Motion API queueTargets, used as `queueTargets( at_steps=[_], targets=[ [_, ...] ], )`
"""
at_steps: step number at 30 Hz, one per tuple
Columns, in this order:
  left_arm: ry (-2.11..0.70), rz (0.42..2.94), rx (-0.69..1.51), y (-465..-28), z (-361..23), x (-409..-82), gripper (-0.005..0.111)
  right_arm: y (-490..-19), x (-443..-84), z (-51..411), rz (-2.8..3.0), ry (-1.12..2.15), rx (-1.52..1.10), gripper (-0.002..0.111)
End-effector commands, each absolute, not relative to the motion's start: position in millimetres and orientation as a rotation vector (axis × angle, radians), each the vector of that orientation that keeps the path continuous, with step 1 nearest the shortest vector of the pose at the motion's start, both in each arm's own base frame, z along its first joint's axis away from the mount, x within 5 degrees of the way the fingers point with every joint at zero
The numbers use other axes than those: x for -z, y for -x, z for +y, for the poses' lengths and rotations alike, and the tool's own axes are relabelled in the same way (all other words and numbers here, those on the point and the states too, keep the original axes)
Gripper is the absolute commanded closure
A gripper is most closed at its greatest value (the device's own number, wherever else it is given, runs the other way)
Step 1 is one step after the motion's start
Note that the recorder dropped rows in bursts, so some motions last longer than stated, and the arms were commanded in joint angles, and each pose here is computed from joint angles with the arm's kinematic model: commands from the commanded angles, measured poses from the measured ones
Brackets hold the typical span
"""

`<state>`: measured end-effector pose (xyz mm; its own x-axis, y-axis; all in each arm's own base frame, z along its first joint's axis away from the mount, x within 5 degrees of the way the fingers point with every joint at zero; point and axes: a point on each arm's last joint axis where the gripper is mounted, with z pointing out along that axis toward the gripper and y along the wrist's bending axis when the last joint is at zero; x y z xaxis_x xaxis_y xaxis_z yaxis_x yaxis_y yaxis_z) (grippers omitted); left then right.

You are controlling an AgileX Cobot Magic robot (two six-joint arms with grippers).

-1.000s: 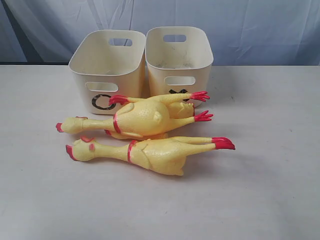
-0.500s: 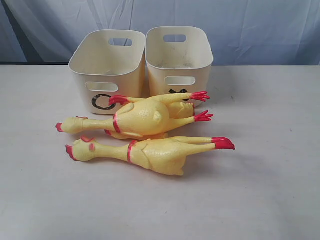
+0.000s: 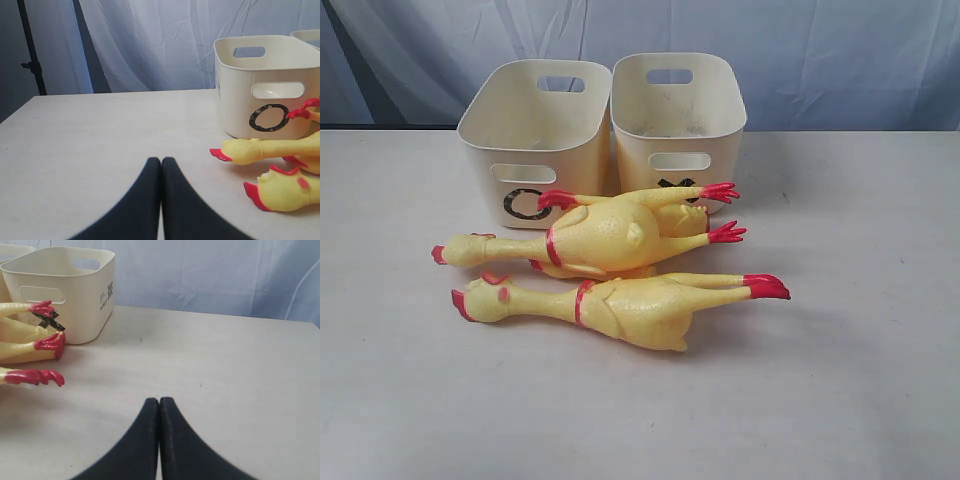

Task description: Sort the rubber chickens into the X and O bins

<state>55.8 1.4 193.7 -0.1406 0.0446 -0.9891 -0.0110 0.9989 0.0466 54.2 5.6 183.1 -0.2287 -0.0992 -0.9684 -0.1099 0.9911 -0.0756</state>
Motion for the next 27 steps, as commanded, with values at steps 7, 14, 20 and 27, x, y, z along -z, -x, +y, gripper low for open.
queueTargets(
  at_steps=[7, 14, 20, 27],
  targets=[
    [-0.023, 1.7, -0.047, -56, 1, -194, 0.106, -54, -186, 5, 1.781, 0.15, -0.004, 0.109],
    [-0.023, 1.7, -0.047, -56, 1, -194, 0.106, -54, -186, 5, 1.777, 0.15, -0.004, 0.109],
    [-0.023, 1.7, -0.047, -56, 1, -194, 0.106, -55, -194, 8, 1.697, 0.044, -0.129, 0.109],
    [-0.023, 1.7, -0.047, -56, 1, -194, 0.106, -56, -205, 7, 1.574, -0.132, -0.302, 0.109]
  ],
)
